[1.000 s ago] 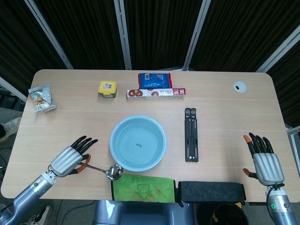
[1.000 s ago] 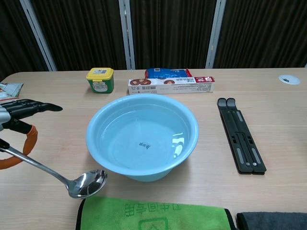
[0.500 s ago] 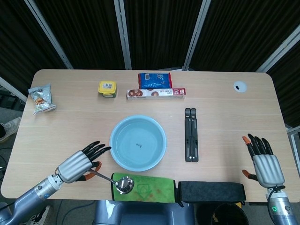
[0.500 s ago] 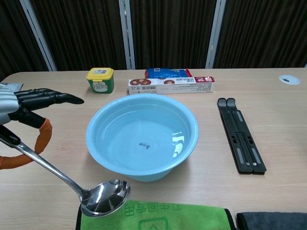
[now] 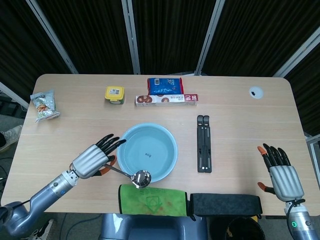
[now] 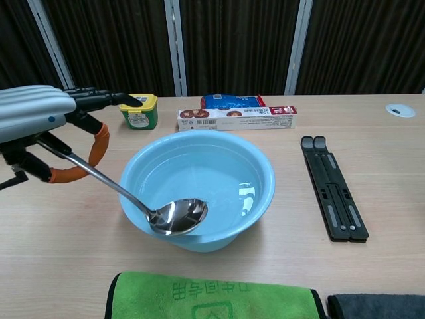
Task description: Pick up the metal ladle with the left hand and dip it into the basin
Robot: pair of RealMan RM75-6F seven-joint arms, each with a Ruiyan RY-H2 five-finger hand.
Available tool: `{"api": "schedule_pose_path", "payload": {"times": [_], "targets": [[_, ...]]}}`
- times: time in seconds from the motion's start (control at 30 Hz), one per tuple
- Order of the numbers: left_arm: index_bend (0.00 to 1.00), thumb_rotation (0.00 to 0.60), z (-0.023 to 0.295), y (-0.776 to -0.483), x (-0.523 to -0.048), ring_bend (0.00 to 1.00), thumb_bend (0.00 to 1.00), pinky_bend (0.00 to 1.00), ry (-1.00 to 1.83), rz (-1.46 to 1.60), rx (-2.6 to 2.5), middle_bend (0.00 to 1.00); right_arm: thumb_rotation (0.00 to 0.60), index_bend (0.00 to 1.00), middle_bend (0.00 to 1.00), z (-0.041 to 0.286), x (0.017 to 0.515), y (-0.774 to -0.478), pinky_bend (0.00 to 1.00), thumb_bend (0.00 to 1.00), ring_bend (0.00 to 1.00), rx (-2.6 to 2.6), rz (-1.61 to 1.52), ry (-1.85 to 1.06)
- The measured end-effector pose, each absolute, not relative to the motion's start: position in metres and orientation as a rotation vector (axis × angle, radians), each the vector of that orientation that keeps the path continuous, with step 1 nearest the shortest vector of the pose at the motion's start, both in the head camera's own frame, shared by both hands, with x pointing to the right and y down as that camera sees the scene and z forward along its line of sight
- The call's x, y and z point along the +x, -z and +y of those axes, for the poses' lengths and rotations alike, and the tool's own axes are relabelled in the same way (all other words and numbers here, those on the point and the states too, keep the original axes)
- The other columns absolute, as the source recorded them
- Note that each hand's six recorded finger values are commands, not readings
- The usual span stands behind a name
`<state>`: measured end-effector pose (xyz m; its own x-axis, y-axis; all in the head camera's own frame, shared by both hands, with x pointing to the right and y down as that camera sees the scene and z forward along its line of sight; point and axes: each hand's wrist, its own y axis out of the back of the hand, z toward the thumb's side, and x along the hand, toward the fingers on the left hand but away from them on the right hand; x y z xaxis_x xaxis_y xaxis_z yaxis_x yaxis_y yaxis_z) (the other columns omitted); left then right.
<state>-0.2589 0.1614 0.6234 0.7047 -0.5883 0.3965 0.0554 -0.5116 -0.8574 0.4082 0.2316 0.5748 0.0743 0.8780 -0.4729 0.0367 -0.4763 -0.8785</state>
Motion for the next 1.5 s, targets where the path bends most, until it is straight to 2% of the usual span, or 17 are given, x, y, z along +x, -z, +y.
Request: {"api": "schedule_pose_path", "payload": {"times": [0.37,0.87,1.2,1.5], "targets": [[0.64,0.600,0.133,-0.654,-0.243,0.00,0.43,0.00,0.927,0.398,-1.918,0.00,0.600,0.00,0.00,0.229,0.416,-0.570,0.00,0.00,0.00,-1.636,-0.962,-1.488],[0.64,0.600,0.118,-0.703,-0.217,0.00,0.43,0.00,1.003,0.380,-1.974,0.00,0.600,0.00,0.00,0.225,0.421,-0.572,0.00,0.00,0.00,-1.646,-0.972,-1.503],[0.65,0.600,0.112,-0.716,-0.208,0.00,0.44,0.00,1.014,0.378,-1.977,0.00,0.600,0.00,0.00,0.224,0.423,-0.571,0.00,0.00,0.00,-1.646,-0.974,-1.504],[0.65,0.600,0.107,-0.716,-0.220,0.00,0.45,0.00,1.033,0.349,-1.916,0.00,0.600,0.00,0.00,0.222,0.425,-0.570,0.00,0.00,0.00,-1.639,-0.986,-1.504]]}}
